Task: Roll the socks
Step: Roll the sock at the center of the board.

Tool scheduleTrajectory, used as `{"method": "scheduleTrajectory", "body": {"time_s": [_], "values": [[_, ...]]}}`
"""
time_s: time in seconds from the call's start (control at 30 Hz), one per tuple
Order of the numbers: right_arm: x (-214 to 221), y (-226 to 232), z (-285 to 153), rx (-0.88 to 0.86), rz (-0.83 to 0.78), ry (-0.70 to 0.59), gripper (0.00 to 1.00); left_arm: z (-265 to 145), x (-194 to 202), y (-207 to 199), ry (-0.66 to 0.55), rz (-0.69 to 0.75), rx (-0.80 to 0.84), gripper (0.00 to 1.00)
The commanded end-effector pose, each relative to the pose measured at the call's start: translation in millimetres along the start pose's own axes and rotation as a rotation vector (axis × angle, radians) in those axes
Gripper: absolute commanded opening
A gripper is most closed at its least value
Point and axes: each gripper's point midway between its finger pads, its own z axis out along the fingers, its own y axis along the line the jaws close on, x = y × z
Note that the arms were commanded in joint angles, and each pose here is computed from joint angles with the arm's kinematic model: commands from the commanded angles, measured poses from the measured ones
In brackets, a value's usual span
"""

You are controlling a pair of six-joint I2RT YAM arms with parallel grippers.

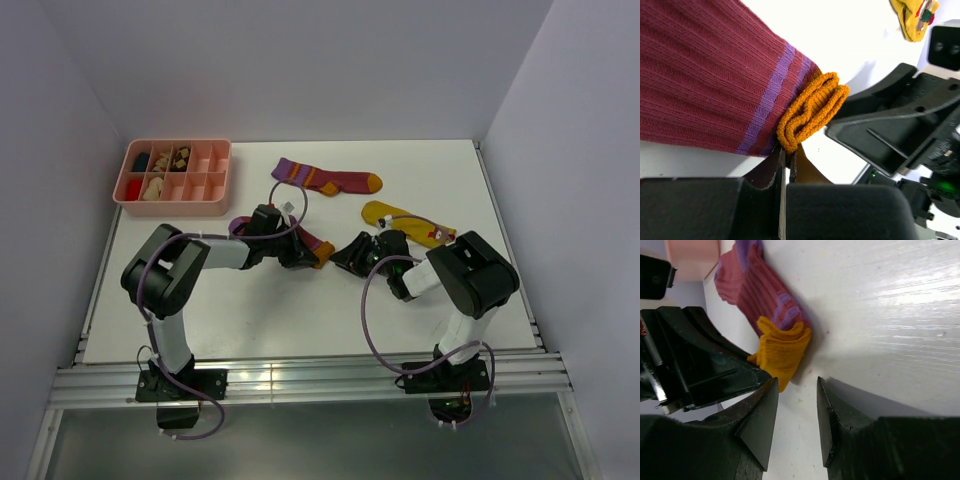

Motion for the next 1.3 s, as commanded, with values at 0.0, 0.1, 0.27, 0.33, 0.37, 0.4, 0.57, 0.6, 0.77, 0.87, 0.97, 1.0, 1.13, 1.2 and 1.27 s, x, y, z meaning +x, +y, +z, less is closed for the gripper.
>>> {"method": "scheduleTrajectory", "body": {"time_s": [0.0, 0.1, 0.27, 0.33, 0.37, 0.4, 0.57, 0.6, 0.77, 0.87, 0.97, 1.0, 1.13, 1.2, 1.27], "values": [[-14.0, 6.0, 9.9, -0.027, -0.037, -0.041, 0.43, -2.8, 0.7, -8.4, 0.011, -0.030, 0.047, 0.01], [-11.3, -1.4, 16.0, -0.008, -0.029, -0.030, 0.43, -1.6, 1.9, -5.6, 0.016, -0.060, 0.050, 0.01], [-7.8, -6.5, 23.3, -0.008, -0.003, -0.012, 0.43, 0.9, 5.6, -0.3, 0.033, -0.085, 0.041, 0.01], [-8.1, -8.2, 26.2, -0.002, -0.002, -0.012, 0.43, 1.5, 5.9, 0.8, 0.034, -0.087, 0.037, 0.01], [-6.9, -11.3, 27.1, 0.013, -0.002, -0.007, 0.43, 1.8, 3.9, 0.4, 0.030, -0.083, 0.038, 0.01], [-7.9, -9.9, 29.7, 0.015, -0.006, -0.007, 0.43, 2.2, 5.4, 2.2, 0.037, -0.087, 0.031, 0.01], [-4.7, -21.6, 35.9, 0.086, -0.015, 0.016, 0.40, 3.0, 6.2, 3.9, 0.042, -0.092, 0.025, 0.01], [-2.8, -21.6, 37.8, 0.088, -0.014, 0.023, 0.38, 3.0, 5.5, 2.7, 0.041, -0.090, 0.028, 0.01], [4.6, -28.7, 41.6, 0.105, -0.009, 0.053, 0.18, 4.1, 7.1, 3.2, 0.049, -0.085, 0.035, 0.01], [2.5, -29.3, 41.2, 0.127, -0.017, 0.058, 0.00, 3.7, 5.9, 3.5, 0.047, -0.060, 0.030, 0.01], [-4.3, -25.1, 36.1, 0.172, -0.055, 0.056, 0.00, -1.8, -1.6, 4.7, 0.011, -0.002, -0.013, 0.12], [-9.5, -24.8, 34.6, 0.197, -0.065, 0.040, 0.00, -3.9, -6.3, 3.1, -0.006, 0.022, -0.028, 0.18], [-16.8, -27.7, 23.0, 0.326, -0.091, 0.060, 0.00, -18.6, -27.9, -0.7, -0.118, 0.184, -0.131, 0.45], [-27.7, -16.8, 22.5, 0.346, -0.105, 0.041, 0.00, -23.7, -30.6, -1.7, -0.141, 0.228, -0.165, 0.51], [-30.7, -11.8, 19.8, 0.396, -0.119, 0.062, 0.00, -31.6, -36.6, -2.4, -0.202, 0.304, -0.216, 0.56]]}}
